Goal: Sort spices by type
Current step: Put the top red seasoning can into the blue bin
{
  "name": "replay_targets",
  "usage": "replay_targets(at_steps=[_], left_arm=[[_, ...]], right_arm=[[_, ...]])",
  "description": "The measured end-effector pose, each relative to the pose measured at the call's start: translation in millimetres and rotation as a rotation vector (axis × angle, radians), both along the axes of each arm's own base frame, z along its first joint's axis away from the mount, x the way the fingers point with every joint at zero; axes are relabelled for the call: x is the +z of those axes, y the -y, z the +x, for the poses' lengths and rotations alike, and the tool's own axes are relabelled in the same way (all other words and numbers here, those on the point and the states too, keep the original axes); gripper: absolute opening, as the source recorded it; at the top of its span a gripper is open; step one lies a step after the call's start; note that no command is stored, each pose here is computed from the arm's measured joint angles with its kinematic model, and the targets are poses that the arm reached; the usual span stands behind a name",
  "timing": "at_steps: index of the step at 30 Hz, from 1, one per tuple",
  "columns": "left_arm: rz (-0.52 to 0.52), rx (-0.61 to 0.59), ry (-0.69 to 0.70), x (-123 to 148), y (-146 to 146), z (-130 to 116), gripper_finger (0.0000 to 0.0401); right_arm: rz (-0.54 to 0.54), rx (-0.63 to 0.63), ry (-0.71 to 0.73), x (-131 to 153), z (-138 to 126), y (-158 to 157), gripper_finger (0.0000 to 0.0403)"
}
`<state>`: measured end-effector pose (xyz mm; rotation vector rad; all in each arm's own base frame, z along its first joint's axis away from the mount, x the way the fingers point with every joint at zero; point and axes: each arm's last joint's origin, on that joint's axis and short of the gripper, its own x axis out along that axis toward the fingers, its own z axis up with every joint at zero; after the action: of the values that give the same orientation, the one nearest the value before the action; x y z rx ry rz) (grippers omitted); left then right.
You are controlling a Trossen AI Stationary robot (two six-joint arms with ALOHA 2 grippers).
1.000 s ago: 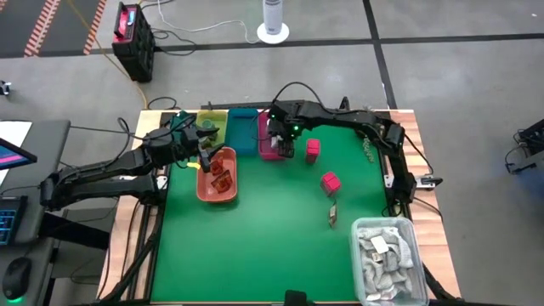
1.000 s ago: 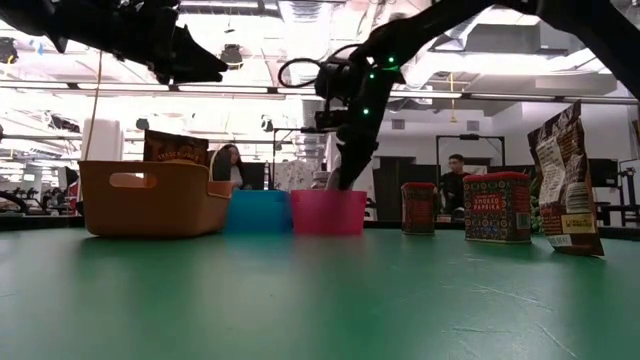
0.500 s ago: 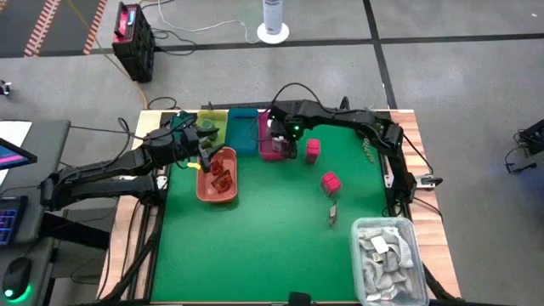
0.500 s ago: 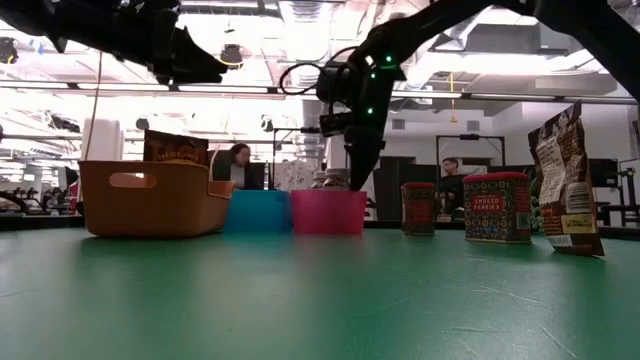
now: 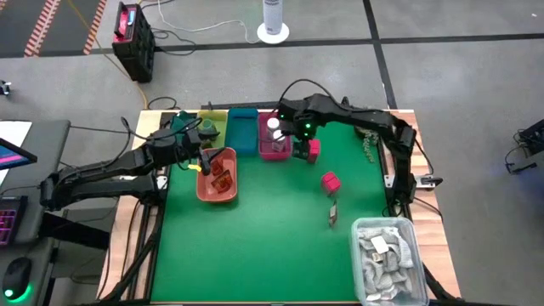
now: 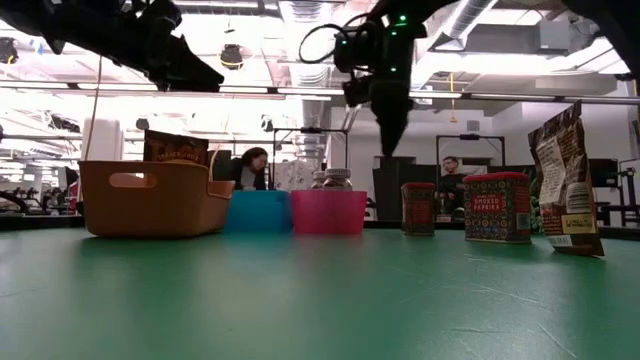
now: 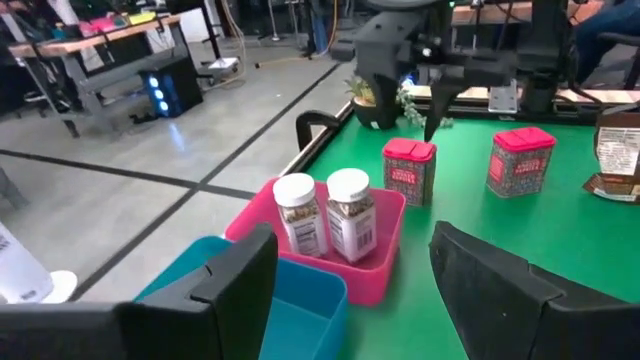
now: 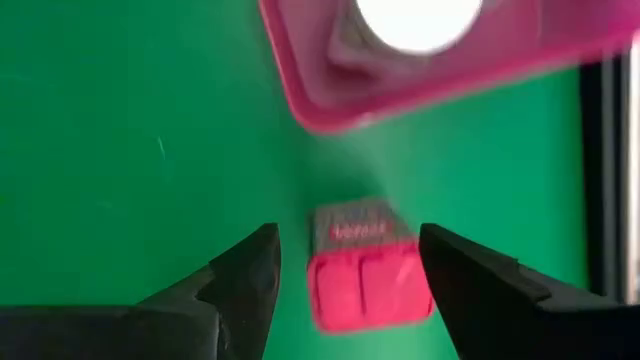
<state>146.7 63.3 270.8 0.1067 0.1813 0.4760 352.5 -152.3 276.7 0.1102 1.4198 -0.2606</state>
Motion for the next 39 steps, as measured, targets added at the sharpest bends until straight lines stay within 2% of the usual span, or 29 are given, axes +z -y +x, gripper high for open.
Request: replay_targets(at_steps=[4, 8, 13, 15, 19, 23, 27, 33, 39], left_arm=[[-0.017, 0.001, 0.001, -1, 0, 0, 0.0251], [-0.034, 0.001, -0.006, -2, 0, 0, 0.0251], [-0.035, 0.001, -0.008, -2, 0, 0, 0.0251], [-0.035, 0.001, -0.005, -2, 0, 0, 0.0251], [-0.034, 0.001, -0.003, -2, 0, 0, 0.0251], [-0.035, 0.001, -0.003, -2, 0, 0, 0.0251], [-0.034, 0.001, -0.003, -2, 0, 0, 0.0251], [-0.035, 0.001, -0.004, -2, 0, 0, 0.0251], [-0.034, 0.001, -0.004, -2, 0, 0, 0.0251]], right_arm=[[0.018, -0.089, -0.018, 1, -15, 0, 0.0272], [0.025, -0.072, -0.057, 0, -26, -4, 0.0272], [-0.009, -0.07, -0.204, -5, -40, -11, 0.0272], [-0.058, -0.073, -0.28, -10, -45, -11, 0.0272], [-0.116, -0.09, -0.332, -30, -49, -9, 0.0272], [-0.197, -0.101, -0.332, -48, -48, -10, 0.0272], [-0.314, -0.041, -0.342, -59, -43, -17, 0.0272], [-0.361, 0.05, -0.241, -63, -25, -36, 0.0272], [-0.366, 0.11, -0.217, -63, -17, -58, 0.0272]])
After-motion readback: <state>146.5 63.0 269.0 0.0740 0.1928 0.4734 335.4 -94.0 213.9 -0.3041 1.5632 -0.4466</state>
